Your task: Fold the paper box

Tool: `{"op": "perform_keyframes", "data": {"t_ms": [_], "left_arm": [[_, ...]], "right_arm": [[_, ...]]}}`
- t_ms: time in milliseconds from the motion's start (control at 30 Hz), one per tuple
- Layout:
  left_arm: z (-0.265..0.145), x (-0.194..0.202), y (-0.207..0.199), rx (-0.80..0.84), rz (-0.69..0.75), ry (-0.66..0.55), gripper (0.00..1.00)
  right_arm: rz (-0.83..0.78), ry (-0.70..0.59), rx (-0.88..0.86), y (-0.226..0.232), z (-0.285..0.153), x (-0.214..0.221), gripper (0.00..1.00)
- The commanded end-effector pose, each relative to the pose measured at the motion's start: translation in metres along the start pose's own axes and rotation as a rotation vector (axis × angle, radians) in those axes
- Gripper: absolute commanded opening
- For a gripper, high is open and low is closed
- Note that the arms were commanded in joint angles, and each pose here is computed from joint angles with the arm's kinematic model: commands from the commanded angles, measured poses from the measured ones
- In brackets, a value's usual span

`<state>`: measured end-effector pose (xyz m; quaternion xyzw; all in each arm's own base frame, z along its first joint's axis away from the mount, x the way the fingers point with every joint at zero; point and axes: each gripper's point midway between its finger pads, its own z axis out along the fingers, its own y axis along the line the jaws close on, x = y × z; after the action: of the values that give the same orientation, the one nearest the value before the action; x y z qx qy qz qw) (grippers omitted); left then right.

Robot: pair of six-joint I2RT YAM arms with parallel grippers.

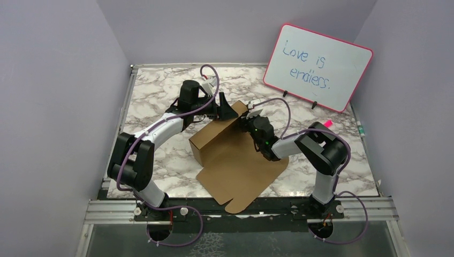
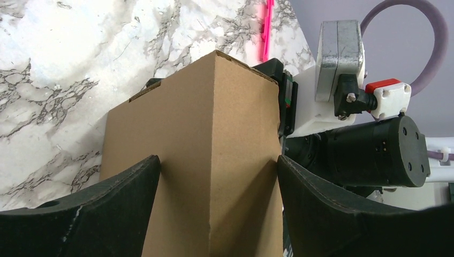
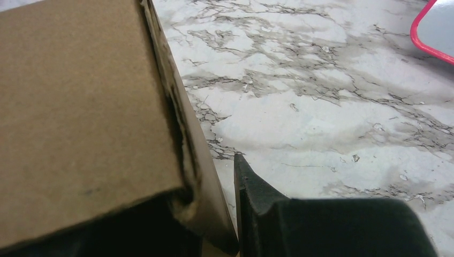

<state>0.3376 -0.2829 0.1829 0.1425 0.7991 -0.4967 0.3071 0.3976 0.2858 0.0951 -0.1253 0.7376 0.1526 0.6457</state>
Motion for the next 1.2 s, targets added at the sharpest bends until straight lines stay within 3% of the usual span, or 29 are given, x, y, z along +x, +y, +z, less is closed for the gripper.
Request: {"op": "perform_keyframes", "data": {"t_ms": [0, 200, 500, 933, 1167], "left_arm": [[-0.006, 0.015, -0.017, 0.07, -0.031, 0.056, 0.79], [-0.007, 0.015, -0.01, 0.024, -0.024, 0.052, 0.79], [-0.011, 0.01, 0.007, -0.095, 0.002, 0.035, 0.79], [-0.009, 0.013, 0.011, -0.104, -0.008, 0.046, 0.75], [-0.008, 0.016, 0.01, -0.089, -0.014, 0.059, 0.72]], "right_arm": [[0.029, -0.039, 0.05, -0.007, 0.012, -0.011, 0.28], [0.007, -0.053, -0.114, 0.02, 0.007, -0.018, 0.34], [-0.023, -0.031, -0.189, 0.025, -0.017, -0.014, 0.49], [-0.04, -0.122, -0.225, 0.017, -0.031, -0.032, 0.49], [-0.038, -0.131, -0.333, 0.018, -0.026, -0.039, 0.42]]}}
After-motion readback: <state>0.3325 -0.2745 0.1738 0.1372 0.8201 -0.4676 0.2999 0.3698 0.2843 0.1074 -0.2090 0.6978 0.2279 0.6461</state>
